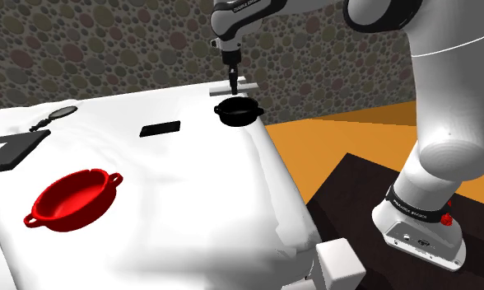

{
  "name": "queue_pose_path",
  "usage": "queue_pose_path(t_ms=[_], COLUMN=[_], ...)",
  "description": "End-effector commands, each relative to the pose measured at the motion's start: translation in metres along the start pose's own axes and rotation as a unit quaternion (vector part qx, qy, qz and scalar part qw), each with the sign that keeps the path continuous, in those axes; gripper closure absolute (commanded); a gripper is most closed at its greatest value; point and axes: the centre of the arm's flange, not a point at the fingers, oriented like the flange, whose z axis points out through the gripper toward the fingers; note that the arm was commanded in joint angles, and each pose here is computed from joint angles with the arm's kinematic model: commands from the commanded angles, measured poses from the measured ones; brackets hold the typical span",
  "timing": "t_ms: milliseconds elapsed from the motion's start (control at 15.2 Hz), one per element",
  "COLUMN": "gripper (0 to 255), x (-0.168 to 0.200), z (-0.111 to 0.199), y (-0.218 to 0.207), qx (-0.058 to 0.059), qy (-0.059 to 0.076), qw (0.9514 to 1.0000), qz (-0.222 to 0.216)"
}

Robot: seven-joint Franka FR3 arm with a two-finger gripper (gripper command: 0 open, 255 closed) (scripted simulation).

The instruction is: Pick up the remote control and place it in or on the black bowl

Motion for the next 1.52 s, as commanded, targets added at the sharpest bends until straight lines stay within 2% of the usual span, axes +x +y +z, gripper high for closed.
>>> queue_pose_path(t_ms=[0, 858, 1386, 1452], gripper=[255, 255, 255, 0], x=[-0.009, -0.009, -0.009, -0.009], z=[0.001, 0.070, 0.072, 0.072], y=[0.021, 0.020, 0.020, 0.020], qx=[0.000, 0.000, 0.000, 0.000], qy=[0.000, 0.000, 0.000, 0.000], qw=[1.0000, 1.0000, 1.0000, 1.0000], qz=[-0.001, -0.001, -0.001, -0.001])
